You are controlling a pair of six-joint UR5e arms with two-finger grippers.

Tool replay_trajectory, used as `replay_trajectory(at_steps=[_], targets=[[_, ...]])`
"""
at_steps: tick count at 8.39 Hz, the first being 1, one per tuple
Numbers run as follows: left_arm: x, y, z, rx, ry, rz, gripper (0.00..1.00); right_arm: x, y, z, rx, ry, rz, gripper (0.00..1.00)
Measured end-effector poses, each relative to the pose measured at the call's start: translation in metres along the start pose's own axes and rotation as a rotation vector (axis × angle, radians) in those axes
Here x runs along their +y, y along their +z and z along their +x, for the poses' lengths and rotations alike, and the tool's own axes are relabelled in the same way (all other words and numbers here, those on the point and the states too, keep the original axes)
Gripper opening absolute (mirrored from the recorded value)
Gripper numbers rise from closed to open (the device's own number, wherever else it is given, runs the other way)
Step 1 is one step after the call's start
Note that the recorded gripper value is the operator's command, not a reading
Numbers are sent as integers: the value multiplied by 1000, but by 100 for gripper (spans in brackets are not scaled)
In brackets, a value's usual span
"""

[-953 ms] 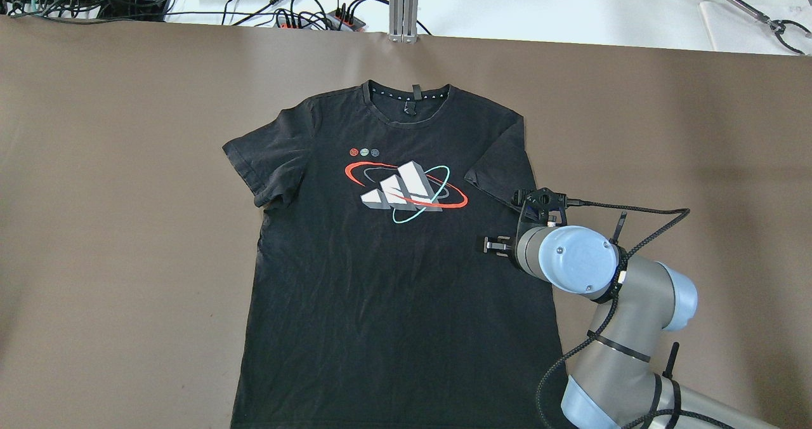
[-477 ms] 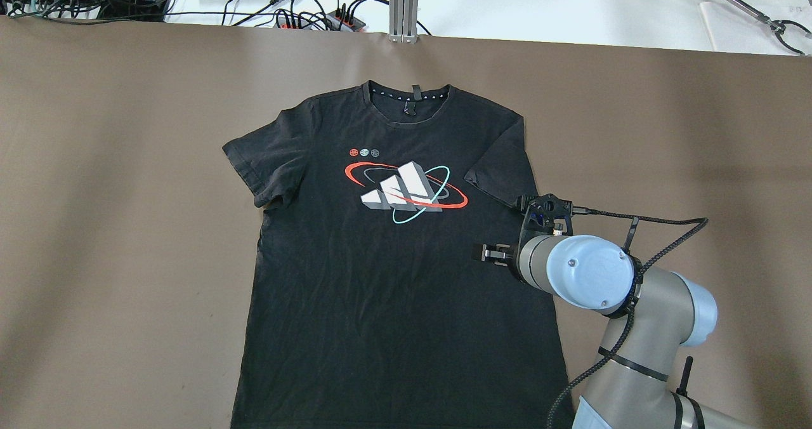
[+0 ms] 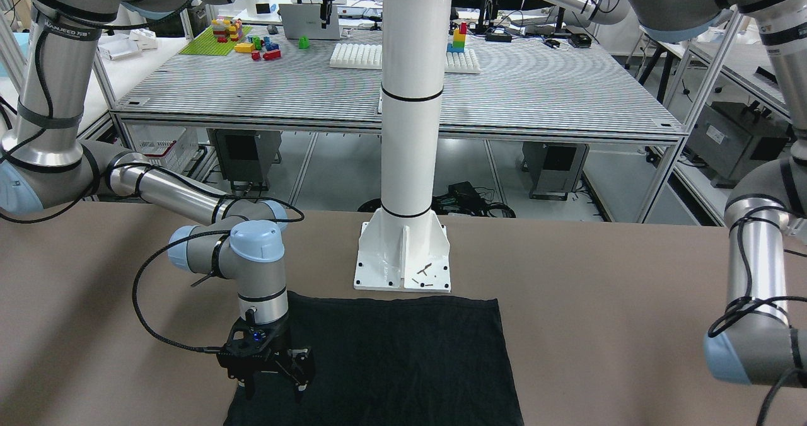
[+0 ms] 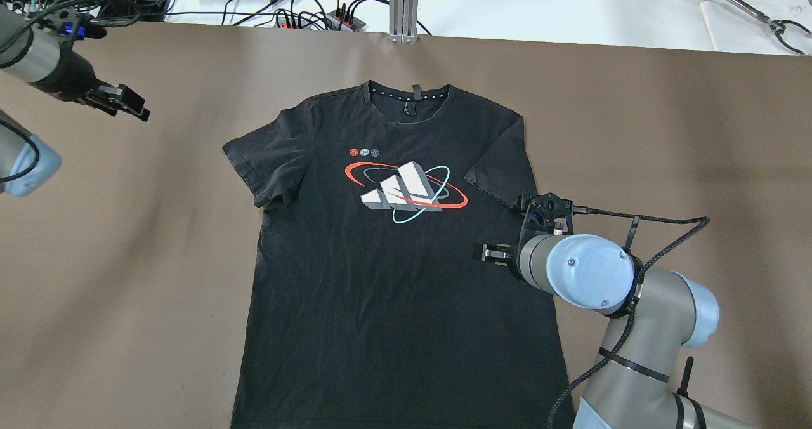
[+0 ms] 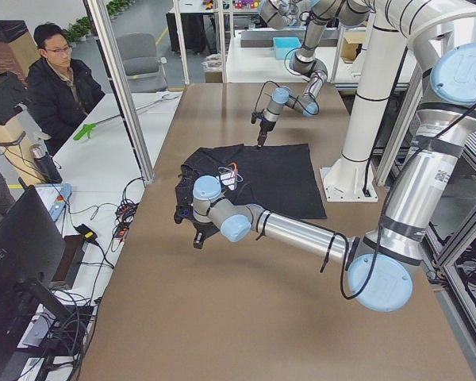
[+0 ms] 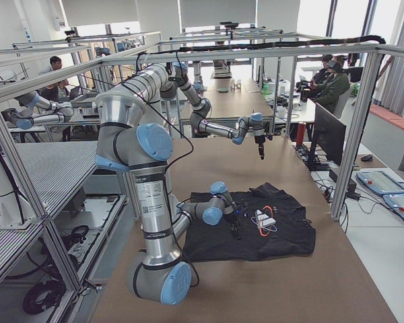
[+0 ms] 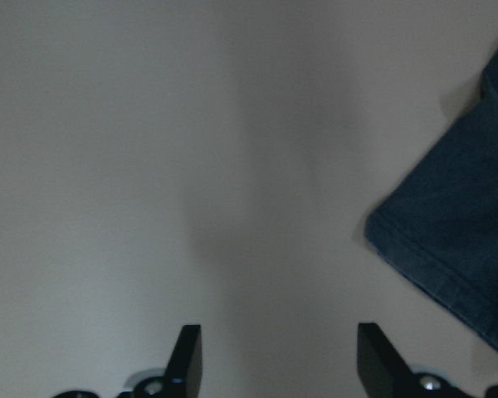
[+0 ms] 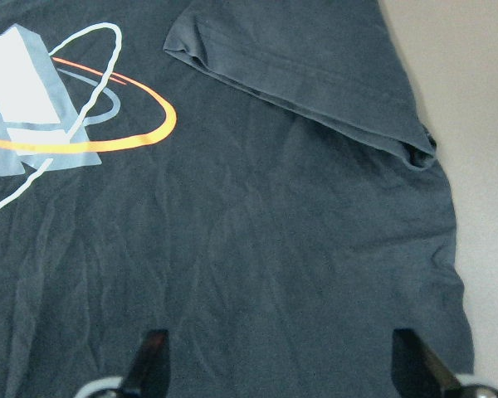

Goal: Fold clothes
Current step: 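Move the left gripper over the sleeve nearest it while the right gripper holds still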

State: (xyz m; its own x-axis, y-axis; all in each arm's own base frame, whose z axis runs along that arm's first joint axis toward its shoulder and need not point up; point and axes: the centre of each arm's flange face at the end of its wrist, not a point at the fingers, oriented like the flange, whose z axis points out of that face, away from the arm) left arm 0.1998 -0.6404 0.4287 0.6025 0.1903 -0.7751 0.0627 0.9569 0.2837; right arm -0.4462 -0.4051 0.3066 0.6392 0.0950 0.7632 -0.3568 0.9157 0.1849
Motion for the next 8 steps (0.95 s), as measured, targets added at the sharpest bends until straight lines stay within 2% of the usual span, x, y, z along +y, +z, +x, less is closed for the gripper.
replay_trajectory(at_steps=[3,5,8], targets=[[-41,73,42,11,13,-68,45,-2,0,1,2,2,3,94],[-46,96,47,20,-3,-81,39,-1,1,6,7,2,2,94],[-36,119,67,32,-24,-111,41,1,0,8,8,1,-1,94]])
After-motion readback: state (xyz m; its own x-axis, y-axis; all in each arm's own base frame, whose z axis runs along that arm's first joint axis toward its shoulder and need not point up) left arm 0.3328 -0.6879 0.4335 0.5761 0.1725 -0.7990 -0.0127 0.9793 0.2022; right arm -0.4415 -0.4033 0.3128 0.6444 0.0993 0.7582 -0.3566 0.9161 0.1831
